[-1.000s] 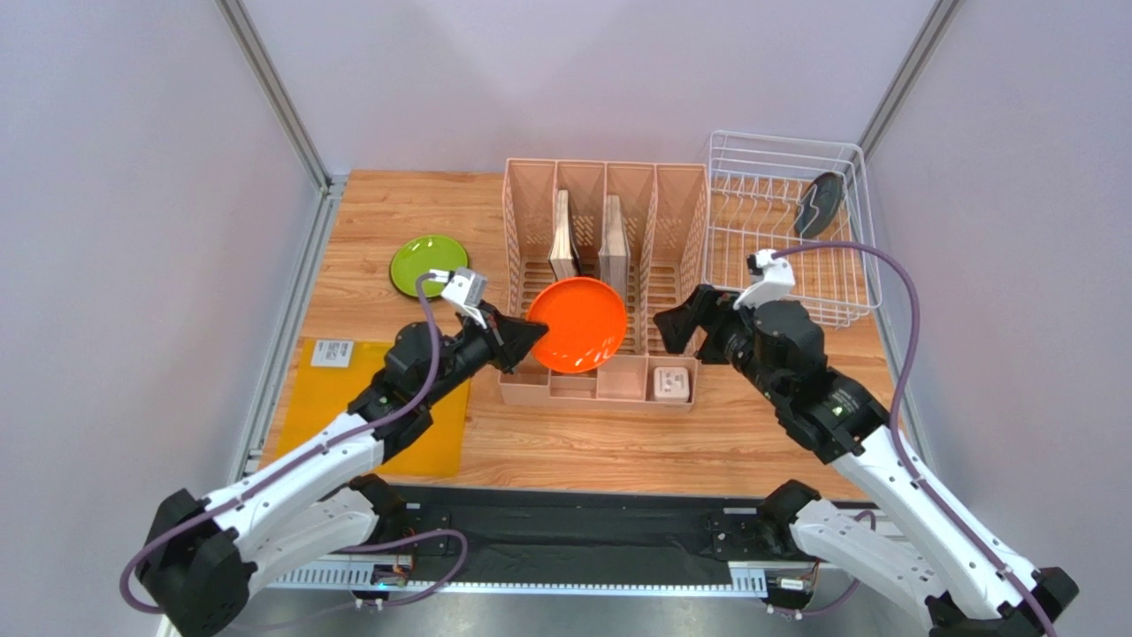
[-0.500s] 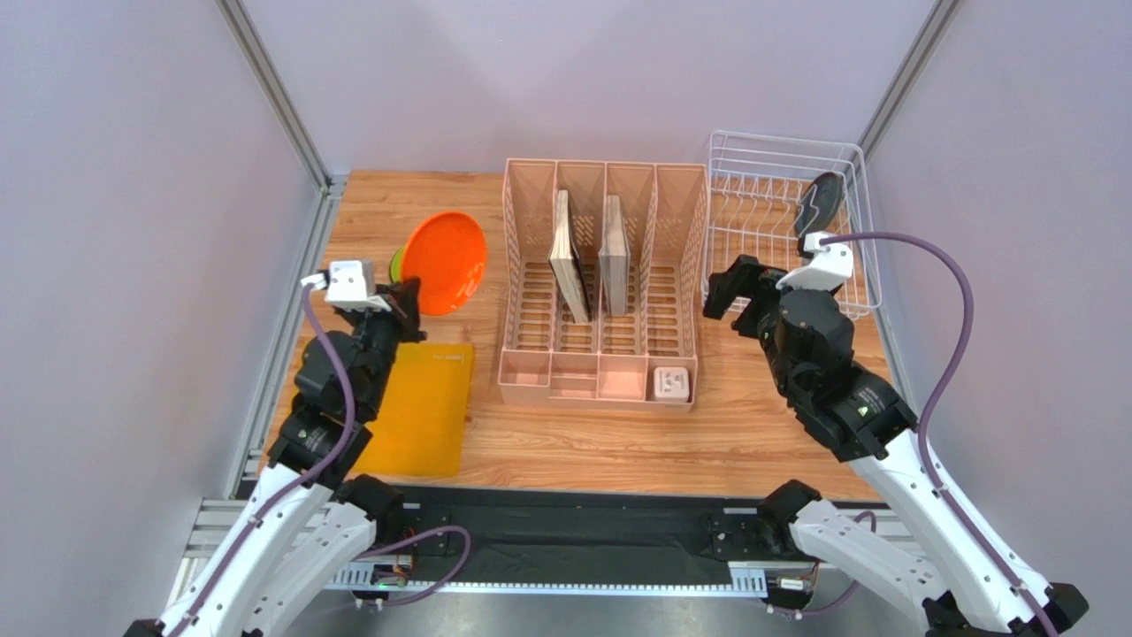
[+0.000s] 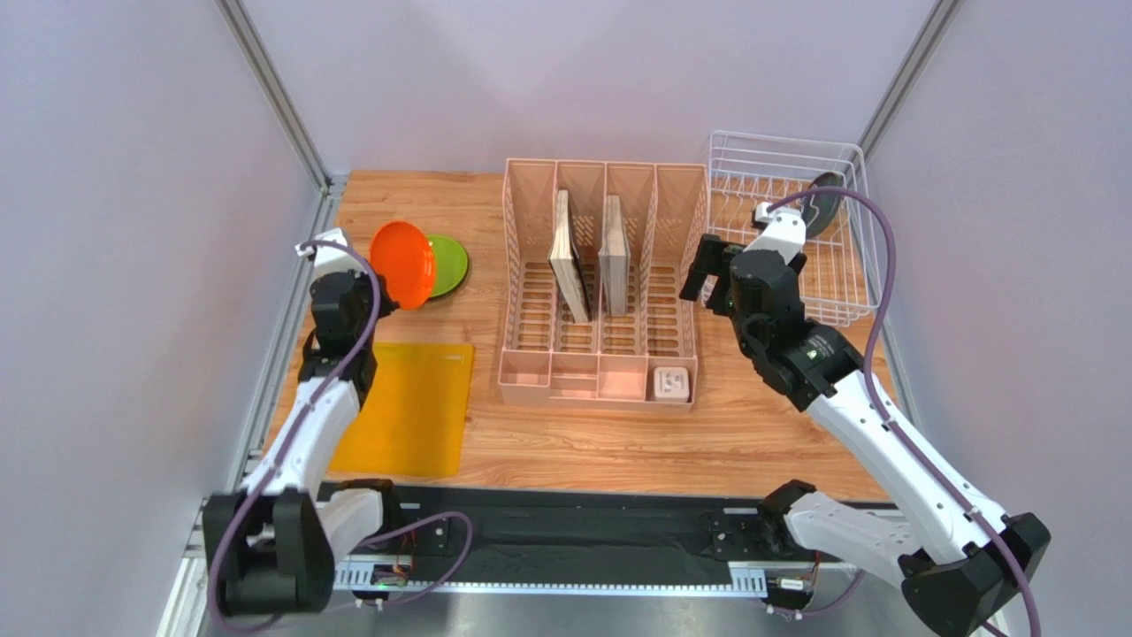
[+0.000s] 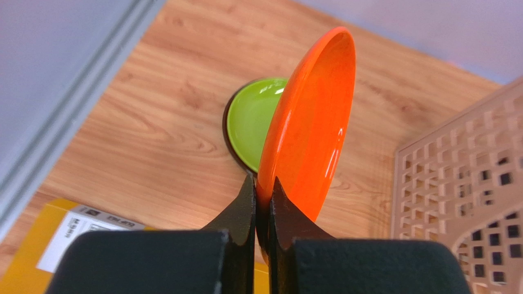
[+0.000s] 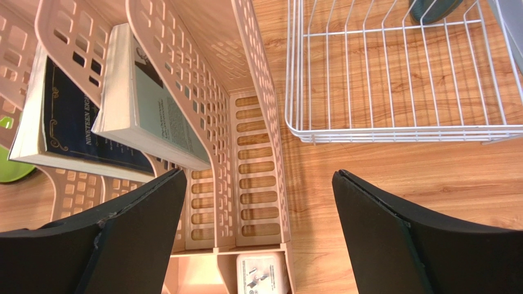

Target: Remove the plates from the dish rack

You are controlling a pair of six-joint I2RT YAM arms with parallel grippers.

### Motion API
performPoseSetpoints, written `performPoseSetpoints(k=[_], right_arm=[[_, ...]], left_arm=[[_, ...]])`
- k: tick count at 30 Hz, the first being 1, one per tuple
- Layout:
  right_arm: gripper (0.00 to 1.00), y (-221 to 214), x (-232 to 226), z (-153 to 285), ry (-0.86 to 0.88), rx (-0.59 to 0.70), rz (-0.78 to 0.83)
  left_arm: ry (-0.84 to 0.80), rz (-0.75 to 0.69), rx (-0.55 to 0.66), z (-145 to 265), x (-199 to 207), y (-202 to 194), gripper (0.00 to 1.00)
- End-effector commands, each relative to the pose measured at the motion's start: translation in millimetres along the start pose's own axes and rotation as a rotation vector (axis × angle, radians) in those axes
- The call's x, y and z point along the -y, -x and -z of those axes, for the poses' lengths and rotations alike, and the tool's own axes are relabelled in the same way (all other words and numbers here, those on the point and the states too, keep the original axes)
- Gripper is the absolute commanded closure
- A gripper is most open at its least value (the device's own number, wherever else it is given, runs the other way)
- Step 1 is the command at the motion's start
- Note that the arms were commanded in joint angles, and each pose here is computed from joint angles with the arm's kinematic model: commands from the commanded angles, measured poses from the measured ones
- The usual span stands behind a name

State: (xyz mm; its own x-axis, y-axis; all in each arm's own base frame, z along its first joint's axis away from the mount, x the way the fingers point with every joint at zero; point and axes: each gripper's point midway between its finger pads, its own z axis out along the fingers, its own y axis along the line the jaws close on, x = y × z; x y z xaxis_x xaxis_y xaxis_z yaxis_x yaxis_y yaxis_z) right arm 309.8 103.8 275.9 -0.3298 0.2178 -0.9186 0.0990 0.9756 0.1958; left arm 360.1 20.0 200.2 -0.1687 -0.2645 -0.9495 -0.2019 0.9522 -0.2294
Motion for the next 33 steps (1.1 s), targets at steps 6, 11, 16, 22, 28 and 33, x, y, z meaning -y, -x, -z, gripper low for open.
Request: performPoseSetpoints(k=[6, 11, 16, 22, 28, 33], right_arm=[[0.04, 40, 5, -8, -0.014, 0.074, -0.059], [0.04, 43, 17, -18, -0.038, 0.064, -0.088], [0.04, 50, 24, -23, -0.067, 0.074, -0.102], [0.04, 63, 40, -28, -0.162, 0.111, -0.082], [0.03, 81, 64, -39, -0.257, 0.144, -0.110], [0.03, 93, 82, -47, -0.303, 0.174, -0.144]], left_arm=[[-0.194, 0.166, 0.034, -91, 13, 20, 1.00], [-0.200, 0.226, -0.030, -129, 6, -6, 1.00], [-0.228, 0.276, -0.105, -150, 9, -33, 1.00], [-0.180, 0.348, -0.280, -155, 6, -65, 1.00], [-0.170, 0.375, -0.337, -154, 3, -78, 0.87], [-0.161, 0.366, -0.424, -149, 3, -90, 0.80]])
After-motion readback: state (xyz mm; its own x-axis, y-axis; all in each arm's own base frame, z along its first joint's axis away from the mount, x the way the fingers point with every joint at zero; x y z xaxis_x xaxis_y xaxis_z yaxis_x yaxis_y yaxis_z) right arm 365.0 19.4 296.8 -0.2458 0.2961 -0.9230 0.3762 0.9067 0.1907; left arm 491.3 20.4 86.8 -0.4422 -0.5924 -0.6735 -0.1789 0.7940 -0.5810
